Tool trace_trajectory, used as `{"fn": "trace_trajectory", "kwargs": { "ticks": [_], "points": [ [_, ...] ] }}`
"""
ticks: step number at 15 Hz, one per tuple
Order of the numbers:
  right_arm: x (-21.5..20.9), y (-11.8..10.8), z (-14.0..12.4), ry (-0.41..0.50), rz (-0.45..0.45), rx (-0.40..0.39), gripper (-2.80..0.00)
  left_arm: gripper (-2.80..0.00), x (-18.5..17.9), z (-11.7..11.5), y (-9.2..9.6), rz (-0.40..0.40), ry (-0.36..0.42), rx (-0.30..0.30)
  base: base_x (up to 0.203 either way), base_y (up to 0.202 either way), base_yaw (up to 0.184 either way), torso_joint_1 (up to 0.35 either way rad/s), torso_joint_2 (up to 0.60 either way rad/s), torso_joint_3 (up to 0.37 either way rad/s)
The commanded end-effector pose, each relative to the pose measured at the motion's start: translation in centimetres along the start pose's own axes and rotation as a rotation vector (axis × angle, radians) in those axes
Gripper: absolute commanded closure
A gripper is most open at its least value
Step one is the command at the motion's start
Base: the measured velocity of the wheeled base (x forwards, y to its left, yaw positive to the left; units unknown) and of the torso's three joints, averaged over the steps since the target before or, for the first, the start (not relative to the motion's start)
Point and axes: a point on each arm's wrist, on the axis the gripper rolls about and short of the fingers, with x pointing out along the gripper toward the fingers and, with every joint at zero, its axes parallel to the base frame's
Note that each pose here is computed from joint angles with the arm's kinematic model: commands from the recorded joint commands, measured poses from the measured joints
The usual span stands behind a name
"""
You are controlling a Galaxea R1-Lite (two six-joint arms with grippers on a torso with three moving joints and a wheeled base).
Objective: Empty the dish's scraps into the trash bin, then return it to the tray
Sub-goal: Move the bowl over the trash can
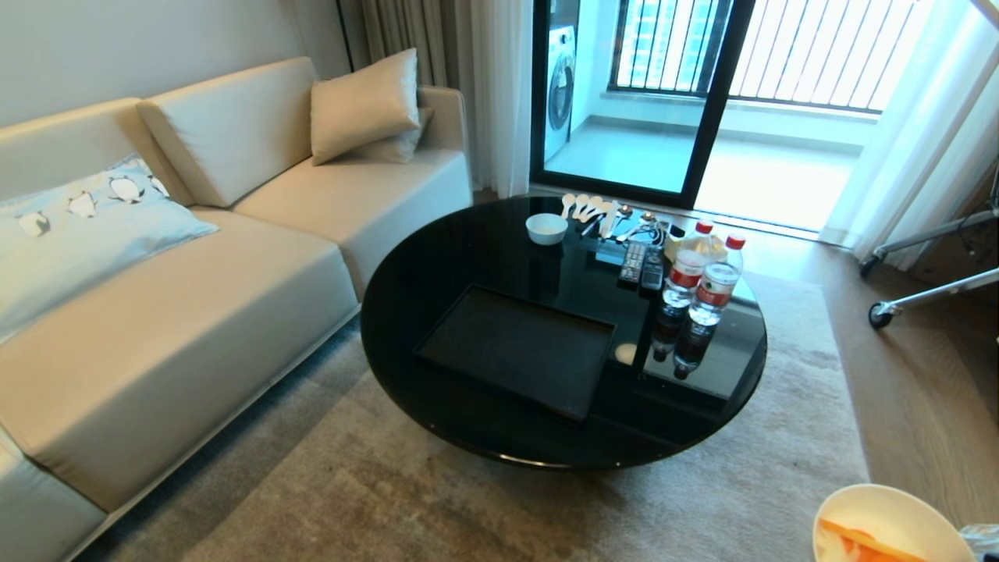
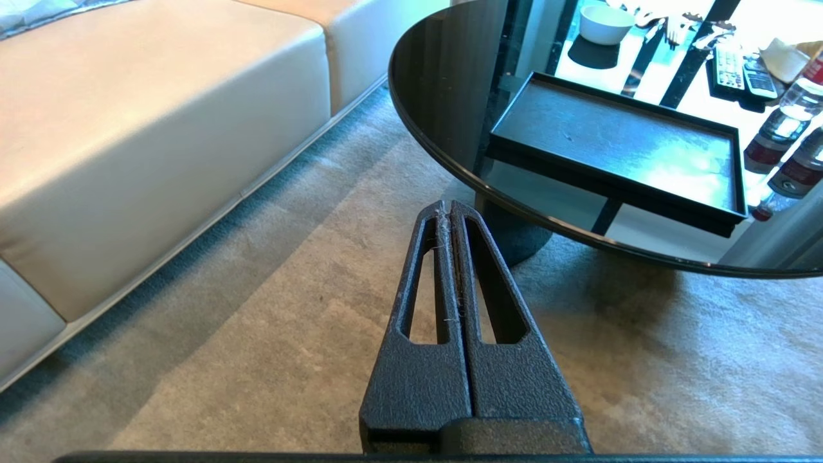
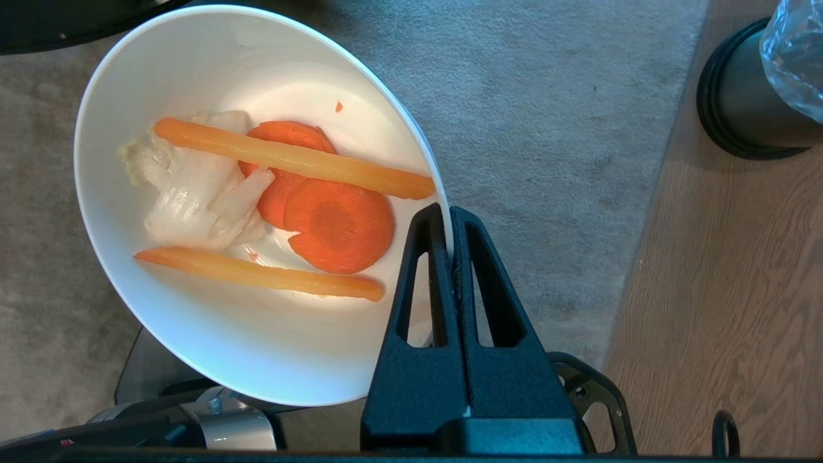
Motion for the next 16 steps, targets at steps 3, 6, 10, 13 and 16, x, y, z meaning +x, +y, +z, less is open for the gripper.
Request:
{"fn": "trace_trajectory", "kwargs": {
  "ticks": [3,6,10,13,16],
  "points": [
    [0.1,-0.07,-0.18,0.007,-0.006,0.012,0.0,0.0,0.0,0.01,0.0,0.0,-0.001,-0.001,0.0,0.0,0.0,0.0,0.0,0.0],
    [0.12,-0.02,-0.06,0.008,-0.008,0.013,0.0,0.0,0.0,0.01,0.0,0.0,-0.001,-0.001,0.0,0.0,0.0,0.0,0.0,0.0],
    [0.11,-0.02,-0.11,0.009,-0.004,0.015,0.0,0.0,0.0,0.01,0.0,0.0,-0.001,-0.001,0.0,0.0,0.0,0.0,0.0,0.0],
    [0.11,-0.06,-0.21,0.013,-0.007,0.037,0.0,0.0,0.0,0.01,0.0,0.0,-0.001,-0.001,0.0,0.0,0.0,0.0,0.0,0.0],
    [0.13,-0.07,-0.26,0.017,-0.007,0.038,0.0,0.0,0.0,0.01,0.0,0.0,-0.001,-0.001,0.0,0.0,0.0,0.0,0.0,0.0]
  ]
}}
